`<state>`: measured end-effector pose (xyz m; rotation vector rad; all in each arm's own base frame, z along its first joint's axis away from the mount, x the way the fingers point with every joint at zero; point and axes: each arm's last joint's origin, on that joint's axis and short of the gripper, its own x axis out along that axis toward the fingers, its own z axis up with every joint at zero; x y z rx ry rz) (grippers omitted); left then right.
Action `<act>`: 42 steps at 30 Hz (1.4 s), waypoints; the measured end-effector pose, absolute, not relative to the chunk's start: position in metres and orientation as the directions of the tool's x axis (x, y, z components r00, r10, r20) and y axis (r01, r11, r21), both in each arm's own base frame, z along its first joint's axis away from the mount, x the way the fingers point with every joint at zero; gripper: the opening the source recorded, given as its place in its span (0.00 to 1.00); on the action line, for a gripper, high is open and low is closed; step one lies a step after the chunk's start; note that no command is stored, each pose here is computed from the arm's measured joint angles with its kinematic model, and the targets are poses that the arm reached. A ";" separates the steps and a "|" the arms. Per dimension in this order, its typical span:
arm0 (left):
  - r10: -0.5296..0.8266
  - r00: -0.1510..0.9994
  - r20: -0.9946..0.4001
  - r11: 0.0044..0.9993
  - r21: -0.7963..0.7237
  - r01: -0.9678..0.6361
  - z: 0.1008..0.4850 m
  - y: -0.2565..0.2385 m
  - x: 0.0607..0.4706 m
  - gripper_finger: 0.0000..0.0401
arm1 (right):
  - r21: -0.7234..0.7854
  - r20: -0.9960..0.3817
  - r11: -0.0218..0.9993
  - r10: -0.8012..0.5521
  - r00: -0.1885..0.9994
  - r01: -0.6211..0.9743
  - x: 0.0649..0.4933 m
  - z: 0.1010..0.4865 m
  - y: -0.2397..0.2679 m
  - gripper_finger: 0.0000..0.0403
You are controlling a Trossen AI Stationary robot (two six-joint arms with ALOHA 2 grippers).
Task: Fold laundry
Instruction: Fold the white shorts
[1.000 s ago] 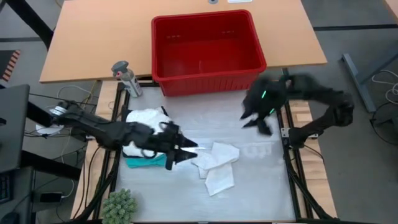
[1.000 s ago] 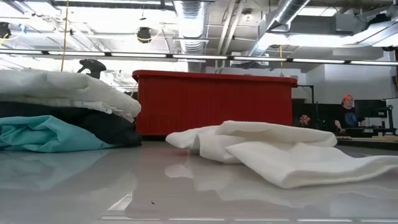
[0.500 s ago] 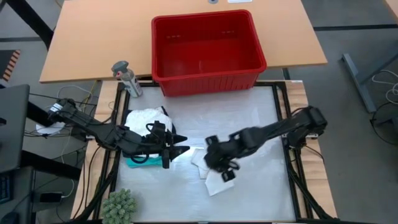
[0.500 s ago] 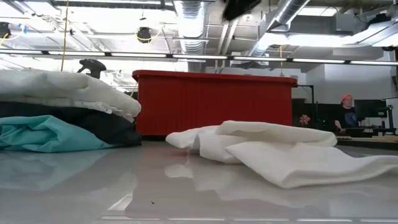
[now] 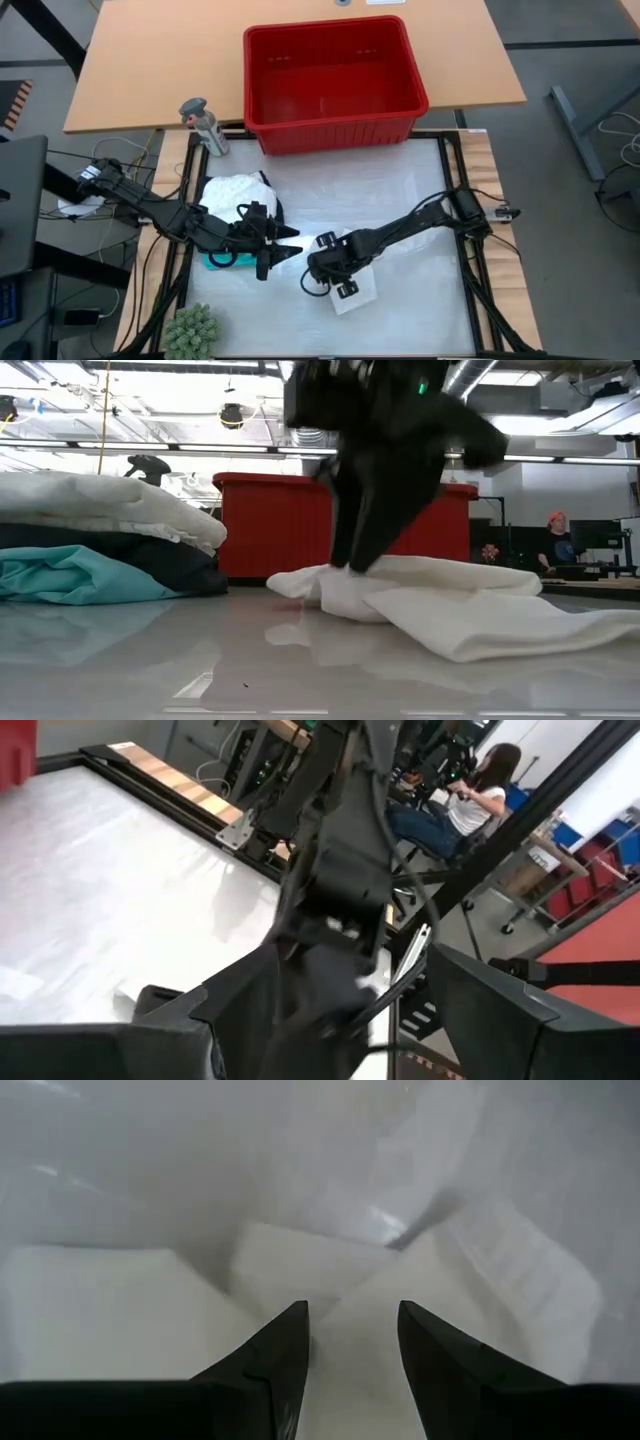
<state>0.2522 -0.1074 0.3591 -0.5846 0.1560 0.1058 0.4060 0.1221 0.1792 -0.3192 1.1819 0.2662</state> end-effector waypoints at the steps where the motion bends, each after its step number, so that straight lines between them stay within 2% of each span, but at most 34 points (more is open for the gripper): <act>1: 0.053 0.983 -0.177 0.834 -0.533 -0.141 0.359 -0.108 0.252 0.60 | -0.121 -0.937 0.926 0.012 0.349 -0.358 0.407 0.174 0.121 0.45; 4: 0.050 0.983 -0.176 0.839 -0.526 -0.137 0.359 -0.108 0.252 0.60 | -0.168 -0.947 0.932 -0.063 0.314 -0.320 0.406 0.165 0.116 0.42; 6: 0.046 0.983 -0.176 0.840 -0.526 -0.133 0.359 -0.108 0.252 0.60 | -0.174 -0.952 0.935 -0.080 0.295 -0.308 0.405 0.165 0.113 0.36; 12: 0.034 0.984 -0.176 0.843 -0.524 -0.123 0.359 -0.108 0.252 0.60 | -0.164 -0.961 0.946 -0.089 0.263 -0.281 0.401 0.169 0.112 0.06; 15: 0.034 0.984 -0.176 0.848 -0.516 -0.121 0.360 -0.108 0.252 0.60 | -0.158 -0.957 0.956 -0.087 0.277 -0.245 0.400 0.192 0.114 0.06; 19: 0.036 0.984 -0.173 0.859 -0.498 -0.119 0.360 -0.108 0.252 0.60 | -0.177 -0.927 0.972 -0.111 0.359 -0.157 0.392 0.248 0.113 0.05; 23: 0.062 0.983 -0.170 0.867 -0.478 -0.138 0.360 -0.107 0.252 0.60 | -0.209 -0.870 0.977 -0.201 0.450 0.032 0.371 0.302 0.097 0.05; 25: 0.094 0.980 -0.177 0.873 -0.459 -0.166 0.359 -0.106 0.251 0.60 | -0.217 -0.857 0.966 -0.258 0.447 0.142 0.359 0.318 0.082 0.05; 29: 0.161 0.966 -0.202 0.872 -0.430 -0.235 0.356 -0.104 0.251 0.60 | -0.235 -0.871 0.919 -0.344 0.351 0.317 0.347 0.326 0.046 0.05; 32: 0.189 0.948 -0.256 0.865 -0.414 -0.284 0.349 -0.103 0.249 0.60 | -0.239 -0.887 0.893 -0.361 0.289 0.380 0.347 0.316 0.021 0.11; 38: 0.273 0.865 -0.421 0.836 -0.341 -0.430 0.321 -0.103 0.253 0.60 | -0.128 -0.948 0.928 -0.217 0.231 0.349 0.350 0.297 -0.010 0.36; 42: 0.320 0.820 -0.474 0.770 -0.373 -0.517 0.295 -0.100 0.278 0.60 | -0.132 -0.950 0.932 -0.216 0.224 0.338 0.337 0.309 -0.016 0.51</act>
